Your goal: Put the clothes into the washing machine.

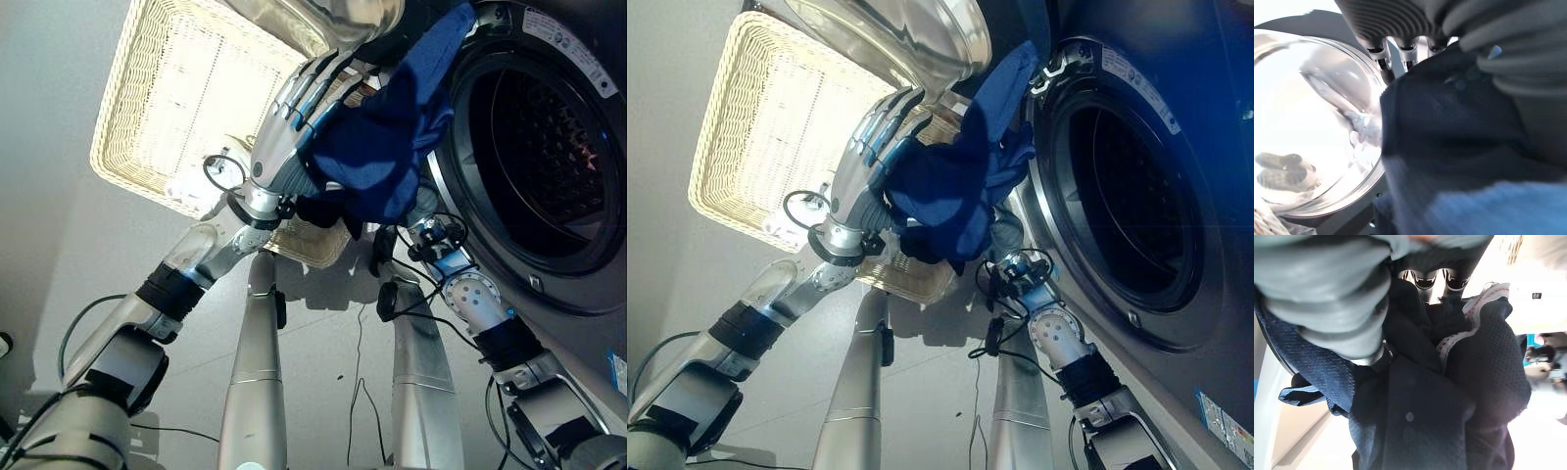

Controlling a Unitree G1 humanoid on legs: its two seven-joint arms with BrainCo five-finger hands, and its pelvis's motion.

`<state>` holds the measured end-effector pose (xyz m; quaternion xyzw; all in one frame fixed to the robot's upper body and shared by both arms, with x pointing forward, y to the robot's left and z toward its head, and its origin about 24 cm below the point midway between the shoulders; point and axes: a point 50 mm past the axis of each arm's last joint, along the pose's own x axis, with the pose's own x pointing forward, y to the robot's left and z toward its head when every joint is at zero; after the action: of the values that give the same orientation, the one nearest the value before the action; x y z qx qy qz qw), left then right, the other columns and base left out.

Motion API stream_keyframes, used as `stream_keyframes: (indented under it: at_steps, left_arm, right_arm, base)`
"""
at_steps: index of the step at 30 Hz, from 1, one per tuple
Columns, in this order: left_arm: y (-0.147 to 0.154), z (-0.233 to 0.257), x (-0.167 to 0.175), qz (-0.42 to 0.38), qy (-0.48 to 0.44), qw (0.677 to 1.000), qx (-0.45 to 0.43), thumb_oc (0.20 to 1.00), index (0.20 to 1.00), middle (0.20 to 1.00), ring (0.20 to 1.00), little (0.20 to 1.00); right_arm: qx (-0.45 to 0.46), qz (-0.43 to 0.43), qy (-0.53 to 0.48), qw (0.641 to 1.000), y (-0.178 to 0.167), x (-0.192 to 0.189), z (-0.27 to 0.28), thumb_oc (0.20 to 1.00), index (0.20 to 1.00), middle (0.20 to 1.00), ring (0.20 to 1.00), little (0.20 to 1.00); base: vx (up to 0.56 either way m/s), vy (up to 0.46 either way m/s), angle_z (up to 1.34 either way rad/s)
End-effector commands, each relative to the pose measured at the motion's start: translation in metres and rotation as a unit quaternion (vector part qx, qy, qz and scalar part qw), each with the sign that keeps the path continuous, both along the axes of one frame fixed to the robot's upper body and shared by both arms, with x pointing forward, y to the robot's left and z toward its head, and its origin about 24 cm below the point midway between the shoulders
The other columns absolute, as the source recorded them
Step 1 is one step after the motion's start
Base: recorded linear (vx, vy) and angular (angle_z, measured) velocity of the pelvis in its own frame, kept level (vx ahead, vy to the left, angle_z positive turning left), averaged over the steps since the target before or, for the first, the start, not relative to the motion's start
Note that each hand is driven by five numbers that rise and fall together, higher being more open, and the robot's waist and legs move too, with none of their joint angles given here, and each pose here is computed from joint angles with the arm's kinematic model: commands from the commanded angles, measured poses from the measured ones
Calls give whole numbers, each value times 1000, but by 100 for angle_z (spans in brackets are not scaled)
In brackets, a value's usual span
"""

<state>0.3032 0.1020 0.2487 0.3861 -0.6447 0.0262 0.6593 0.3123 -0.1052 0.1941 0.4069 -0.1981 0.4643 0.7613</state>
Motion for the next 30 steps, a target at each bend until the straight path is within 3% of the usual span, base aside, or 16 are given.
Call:
stream_keyframes:
  at_steps: [1, 19, 26, 30]
  left_arm:
    - [-13, 17, -15, -73, -17, 997, -13, 1000, 1000, 1000, 1000, 1000]
    - [16, 5, 17, 61, 85, 994, 41, 1000, 1000, 1000, 1000, 1000]
    - [37, -3, 28, 117, 98, 988, 0, 1000, 1000, 1000, 1000, 1000]
    - [54, -10, 35, 140, 116, 978, -101, 1000, 1000, 1000, 1000, 1000]
  right_arm:
    - [43, 44, -97, 993, 8, -24, 32, 200, 200, 200, 200, 200]
    - [101, -24, -138, 985, -38, -19, 46, 200, 200, 200, 200, 200]
    - [107, -36, -135, 985, -46, -16, 45, 200, 200, 200, 200, 200]
    - [102, -34, -76, 991, -45, -4, 36, 200, 200, 200, 200, 200]
  base:
    - [0, 0, 0]
    - [0, 0, 0]
    - [0, 0, 0]
    - [0, 0, 0]
